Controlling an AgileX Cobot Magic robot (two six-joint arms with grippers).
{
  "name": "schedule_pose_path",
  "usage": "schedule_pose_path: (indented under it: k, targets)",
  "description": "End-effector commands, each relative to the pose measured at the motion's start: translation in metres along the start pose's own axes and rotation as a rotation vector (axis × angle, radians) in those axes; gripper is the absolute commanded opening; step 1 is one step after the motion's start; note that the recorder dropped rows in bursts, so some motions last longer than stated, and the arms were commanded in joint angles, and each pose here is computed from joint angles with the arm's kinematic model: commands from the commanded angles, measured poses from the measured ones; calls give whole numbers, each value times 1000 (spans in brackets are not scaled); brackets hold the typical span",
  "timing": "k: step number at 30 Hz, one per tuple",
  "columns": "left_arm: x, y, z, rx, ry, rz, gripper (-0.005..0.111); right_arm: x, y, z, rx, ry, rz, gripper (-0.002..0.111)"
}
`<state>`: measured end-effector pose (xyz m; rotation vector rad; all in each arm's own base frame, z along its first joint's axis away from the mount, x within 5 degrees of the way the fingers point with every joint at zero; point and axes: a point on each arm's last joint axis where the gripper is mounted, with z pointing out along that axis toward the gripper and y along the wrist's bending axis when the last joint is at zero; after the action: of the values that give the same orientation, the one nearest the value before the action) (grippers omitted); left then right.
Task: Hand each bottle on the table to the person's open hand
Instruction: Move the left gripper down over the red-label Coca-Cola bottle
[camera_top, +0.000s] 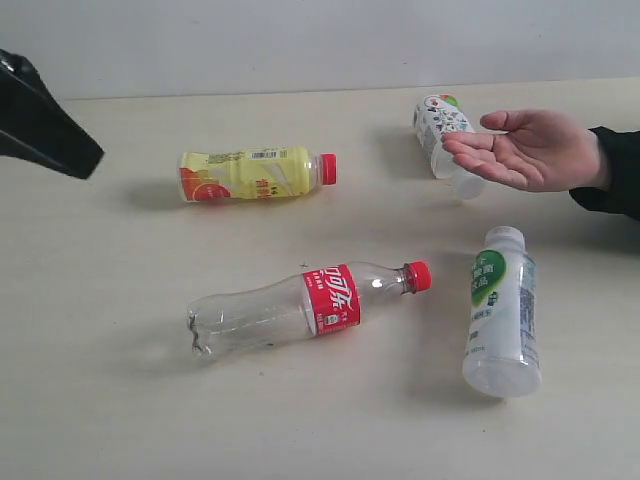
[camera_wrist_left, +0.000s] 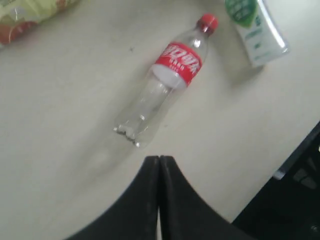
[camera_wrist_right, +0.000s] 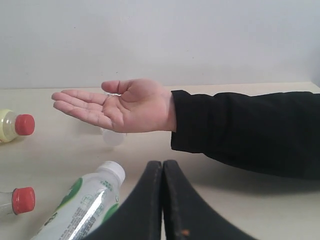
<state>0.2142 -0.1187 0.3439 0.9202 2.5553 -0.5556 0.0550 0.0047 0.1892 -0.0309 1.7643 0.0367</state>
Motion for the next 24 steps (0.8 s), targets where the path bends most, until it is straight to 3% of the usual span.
schedule_pose_path:
  k: [1, 9, 11, 19, 21, 24]
  targets:
    - [-11, -8, 38, -112, 211, 68, 0, 1, -1, 0, 9, -5, -5, 0]
    - [-29, -43, 110, -75, 397, 341, 3, 1, -1, 0, 9, -5, -5, 0]
    - [-33, -50, 123, -59, 419, 386, 11, 1, -1, 0, 9, -5, -5, 0]
    - [-53, -55, 164, -55, 343, 489, 71, 1, -1, 0, 9, -5, -5, 0]
    - [-55, -54, 171, -56, 318, 495, 77, 1, -1, 0, 9, -5, -5, 0]
    - [-55, -52, 181, -56, 318, 506, 79, 1, -1, 0, 9, -5, -5, 0]
